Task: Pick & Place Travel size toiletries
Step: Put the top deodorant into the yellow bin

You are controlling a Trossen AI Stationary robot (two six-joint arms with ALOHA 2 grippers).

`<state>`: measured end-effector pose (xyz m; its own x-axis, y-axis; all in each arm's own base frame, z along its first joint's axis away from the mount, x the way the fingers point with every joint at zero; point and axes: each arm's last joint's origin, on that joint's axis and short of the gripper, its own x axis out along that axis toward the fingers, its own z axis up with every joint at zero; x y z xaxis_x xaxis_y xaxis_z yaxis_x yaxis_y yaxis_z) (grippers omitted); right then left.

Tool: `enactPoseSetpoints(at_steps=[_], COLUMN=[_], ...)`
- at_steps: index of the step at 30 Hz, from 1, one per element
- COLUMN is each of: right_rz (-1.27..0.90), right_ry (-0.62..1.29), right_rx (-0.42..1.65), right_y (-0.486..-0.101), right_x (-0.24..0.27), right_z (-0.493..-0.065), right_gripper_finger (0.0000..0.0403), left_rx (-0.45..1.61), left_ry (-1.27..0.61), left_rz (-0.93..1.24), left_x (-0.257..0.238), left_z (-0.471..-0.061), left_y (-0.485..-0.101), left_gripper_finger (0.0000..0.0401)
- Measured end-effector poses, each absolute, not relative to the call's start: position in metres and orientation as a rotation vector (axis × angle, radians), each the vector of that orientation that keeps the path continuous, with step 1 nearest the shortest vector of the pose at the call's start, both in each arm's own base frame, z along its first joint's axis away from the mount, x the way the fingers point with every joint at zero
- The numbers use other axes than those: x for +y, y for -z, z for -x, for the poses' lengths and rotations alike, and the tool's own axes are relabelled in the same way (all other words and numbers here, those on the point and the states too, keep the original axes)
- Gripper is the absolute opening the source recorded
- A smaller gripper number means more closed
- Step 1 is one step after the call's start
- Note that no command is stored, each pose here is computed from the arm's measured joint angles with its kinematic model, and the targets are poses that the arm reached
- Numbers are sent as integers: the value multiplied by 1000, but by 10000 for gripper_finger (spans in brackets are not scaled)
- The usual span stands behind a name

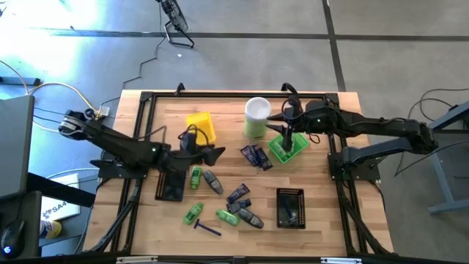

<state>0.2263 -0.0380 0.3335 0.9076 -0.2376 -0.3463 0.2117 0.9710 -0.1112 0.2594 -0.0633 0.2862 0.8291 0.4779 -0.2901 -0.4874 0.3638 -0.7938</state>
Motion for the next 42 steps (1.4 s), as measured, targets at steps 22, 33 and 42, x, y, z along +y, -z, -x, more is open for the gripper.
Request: enactPoseSetpoints(at_steps=[22, 33, 42], right_rz=[169, 190, 199], right_ry=[116, 48, -24], right_rx=[401, 415, 423], right_y=[-331, -329, -327], right_x=[-38, -36, -34], right_z=[-226, -225, -224], right_gripper_finger=[105, 105, 105], left_rx=[486, 618, 650], left_ry=[-1051, -1194, -1220], left_rz=[1206, 1394, 1440], left_x=[-92, -103, -105], left_z=[-331, -349, -351], left_y=[-271, -224, -217], left_gripper_finger=[361, 361, 361])
